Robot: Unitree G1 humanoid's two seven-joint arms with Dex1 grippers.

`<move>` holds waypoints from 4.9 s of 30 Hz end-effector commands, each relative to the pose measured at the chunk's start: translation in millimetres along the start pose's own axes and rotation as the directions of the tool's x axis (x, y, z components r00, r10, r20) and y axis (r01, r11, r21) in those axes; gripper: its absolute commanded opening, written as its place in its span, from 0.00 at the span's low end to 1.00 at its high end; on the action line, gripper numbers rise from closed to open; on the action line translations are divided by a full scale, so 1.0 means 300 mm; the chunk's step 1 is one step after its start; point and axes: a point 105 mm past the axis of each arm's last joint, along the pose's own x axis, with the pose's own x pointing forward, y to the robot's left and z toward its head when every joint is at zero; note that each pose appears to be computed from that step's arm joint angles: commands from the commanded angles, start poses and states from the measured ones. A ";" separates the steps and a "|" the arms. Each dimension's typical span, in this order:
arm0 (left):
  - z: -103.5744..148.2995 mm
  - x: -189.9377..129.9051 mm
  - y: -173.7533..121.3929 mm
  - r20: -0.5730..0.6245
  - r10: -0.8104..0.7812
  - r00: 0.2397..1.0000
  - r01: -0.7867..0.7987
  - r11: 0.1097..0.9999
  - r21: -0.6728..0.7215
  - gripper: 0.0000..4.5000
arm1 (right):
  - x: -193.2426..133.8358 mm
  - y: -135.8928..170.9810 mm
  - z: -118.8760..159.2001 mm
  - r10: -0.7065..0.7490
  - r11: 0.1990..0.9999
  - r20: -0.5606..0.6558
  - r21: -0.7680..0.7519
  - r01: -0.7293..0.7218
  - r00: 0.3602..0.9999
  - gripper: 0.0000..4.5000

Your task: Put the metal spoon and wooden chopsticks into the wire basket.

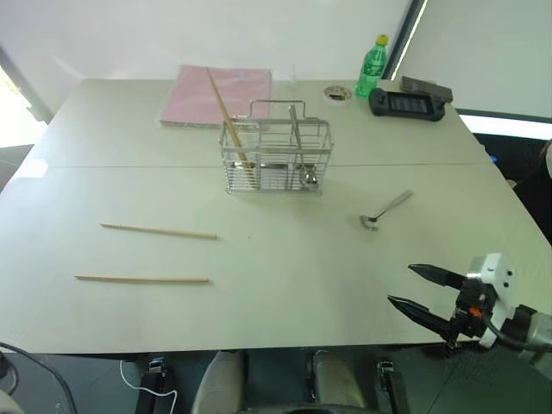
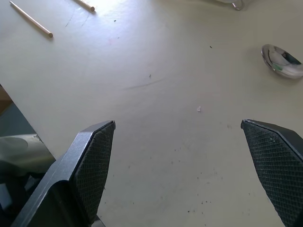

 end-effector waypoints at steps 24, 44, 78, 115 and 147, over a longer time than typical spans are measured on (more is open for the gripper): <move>0.091 -0.002 -0.172 0.027 -0.244 0.969 0.243 0.970 0.024 1.00 | 0.002 -0.042 0.050 -0.018 0.997 0.013 -0.070 0.019 1.000 0.98; 0.016 -0.853 -0.807 -0.330 -0.904 -0.273 0.906 -0.357 0.229 1.00 | 0.134 -0.366 0.403 0.114 0.775 -0.242 -0.585 -0.238 0.964 0.98; 0.085 -1.037 -0.925 -0.249 -0.851 -0.463 0.831 -0.514 0.214 1.00 | 0.461 -0.403 0.236 0.098 0.495 -0.649 -0.626 -0.603 0.755 0.32; 0.166 -0.977 -0.951 -0.168 -0.900 -0.402 0.856 -0.435 0.281 1.00 | 0.507 -0.446 0.246 -0.066 0.445 -0.611 -0.726 -0.524 0.789 0.53; 0.264 -0.874 -0.935 -0.086 -0.952 -0.293 0.896 -0.304 0.322 1.00 | 0.341 0.033 0.666 0.639 0.686 0.122 -0.535 -0.492 0.759 0.00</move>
